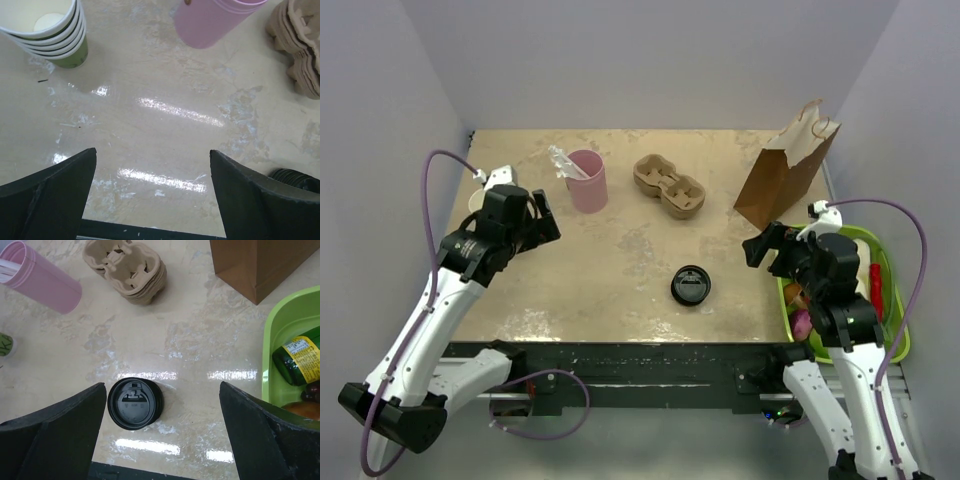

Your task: Pack the takeout coffee

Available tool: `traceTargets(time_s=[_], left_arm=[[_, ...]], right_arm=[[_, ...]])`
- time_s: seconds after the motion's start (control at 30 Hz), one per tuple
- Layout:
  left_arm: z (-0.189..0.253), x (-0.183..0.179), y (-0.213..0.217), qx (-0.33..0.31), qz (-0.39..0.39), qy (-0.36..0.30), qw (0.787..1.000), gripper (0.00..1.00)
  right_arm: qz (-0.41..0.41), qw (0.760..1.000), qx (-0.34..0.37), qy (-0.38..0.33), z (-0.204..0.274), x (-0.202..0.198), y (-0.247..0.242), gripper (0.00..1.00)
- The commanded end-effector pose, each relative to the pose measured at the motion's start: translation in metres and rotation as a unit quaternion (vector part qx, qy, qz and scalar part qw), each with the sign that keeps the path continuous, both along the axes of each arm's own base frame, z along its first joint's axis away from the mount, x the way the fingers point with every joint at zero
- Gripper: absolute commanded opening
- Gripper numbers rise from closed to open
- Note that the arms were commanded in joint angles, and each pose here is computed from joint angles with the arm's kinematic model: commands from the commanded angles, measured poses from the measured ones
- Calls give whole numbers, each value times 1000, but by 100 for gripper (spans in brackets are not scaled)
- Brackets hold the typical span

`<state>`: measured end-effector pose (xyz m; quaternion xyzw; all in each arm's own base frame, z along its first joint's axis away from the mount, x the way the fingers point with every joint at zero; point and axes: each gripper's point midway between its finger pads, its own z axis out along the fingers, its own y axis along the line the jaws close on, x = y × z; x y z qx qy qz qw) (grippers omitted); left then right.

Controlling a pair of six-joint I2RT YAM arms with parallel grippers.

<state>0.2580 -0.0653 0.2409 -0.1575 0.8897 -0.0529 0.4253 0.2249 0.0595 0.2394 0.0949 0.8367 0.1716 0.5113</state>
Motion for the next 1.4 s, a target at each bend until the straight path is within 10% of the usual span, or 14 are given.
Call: traceTargets(time_s=[0.0,0.6,0.93,1.37], left_arm=[[17,3,15,12,50,-9,999,100],[68,16,163,88,283,0,955,99],[25,47,199,7,276,61,959,59],[-21,65,190,-23,238,95,967,41]], right_arm=[[-18,999,-13,-36,16,2,-9,98],[-12,998,-7,-60,11,-5,-7,98],[2,998,-5,-60,8,-5,-3,98],[6,999,-8,-53,5,-3,-2,98]])
